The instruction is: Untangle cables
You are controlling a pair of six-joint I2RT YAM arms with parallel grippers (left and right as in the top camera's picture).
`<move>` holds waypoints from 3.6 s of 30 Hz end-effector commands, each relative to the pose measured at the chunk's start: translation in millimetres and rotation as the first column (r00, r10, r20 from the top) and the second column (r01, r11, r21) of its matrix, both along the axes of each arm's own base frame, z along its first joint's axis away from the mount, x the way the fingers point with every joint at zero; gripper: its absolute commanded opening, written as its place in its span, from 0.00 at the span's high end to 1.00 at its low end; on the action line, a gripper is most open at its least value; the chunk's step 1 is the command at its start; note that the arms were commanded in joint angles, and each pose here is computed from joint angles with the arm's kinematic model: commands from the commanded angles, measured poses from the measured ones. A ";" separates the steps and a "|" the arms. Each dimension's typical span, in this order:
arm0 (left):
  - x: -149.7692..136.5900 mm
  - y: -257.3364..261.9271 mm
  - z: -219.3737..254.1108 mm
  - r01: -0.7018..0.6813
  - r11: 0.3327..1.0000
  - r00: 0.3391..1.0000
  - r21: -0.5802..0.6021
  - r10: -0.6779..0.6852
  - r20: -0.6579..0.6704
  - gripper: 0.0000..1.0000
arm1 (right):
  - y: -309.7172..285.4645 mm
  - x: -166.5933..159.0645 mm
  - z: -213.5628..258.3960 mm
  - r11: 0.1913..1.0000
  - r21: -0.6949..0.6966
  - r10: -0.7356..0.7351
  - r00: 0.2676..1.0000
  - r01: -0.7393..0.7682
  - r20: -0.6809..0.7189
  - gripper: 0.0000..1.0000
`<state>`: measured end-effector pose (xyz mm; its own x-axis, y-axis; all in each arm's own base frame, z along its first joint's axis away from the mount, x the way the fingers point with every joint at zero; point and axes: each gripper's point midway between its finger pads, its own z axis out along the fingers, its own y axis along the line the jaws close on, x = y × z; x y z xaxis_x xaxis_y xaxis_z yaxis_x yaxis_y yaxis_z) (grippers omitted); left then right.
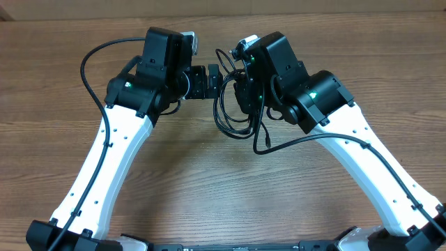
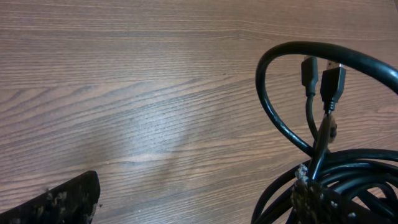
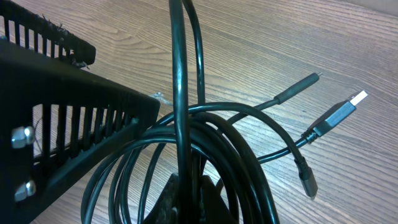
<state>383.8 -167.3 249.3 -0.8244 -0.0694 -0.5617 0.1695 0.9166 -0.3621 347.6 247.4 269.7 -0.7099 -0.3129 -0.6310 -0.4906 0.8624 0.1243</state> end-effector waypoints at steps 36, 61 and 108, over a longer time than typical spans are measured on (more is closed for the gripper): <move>29.6 19.2 -95.4 -0.056 0.956 0.982 0.287 0.105 -0.159 0.03 | -3.3 -5.8 -0.3 1.000 -0.004 0.001 1.000 -0.001 -0.020 0.96; -45.0 178.2 -21.7 -0.291 0.767 0.903 0.571 0.417 -0.100 0.95 | -60.3 44.5 -13.6 0.983 -0.025 -0.180 0.984 0.180 -0.012 0.96; -31.1 105.1 32.7 -0.130 0.980 0.992 0.150 0.129 0.017 0.00 | 27.2 39.1 -179.8 0.947 0.003 -0.283 0.835 0.322 -0.472 0.00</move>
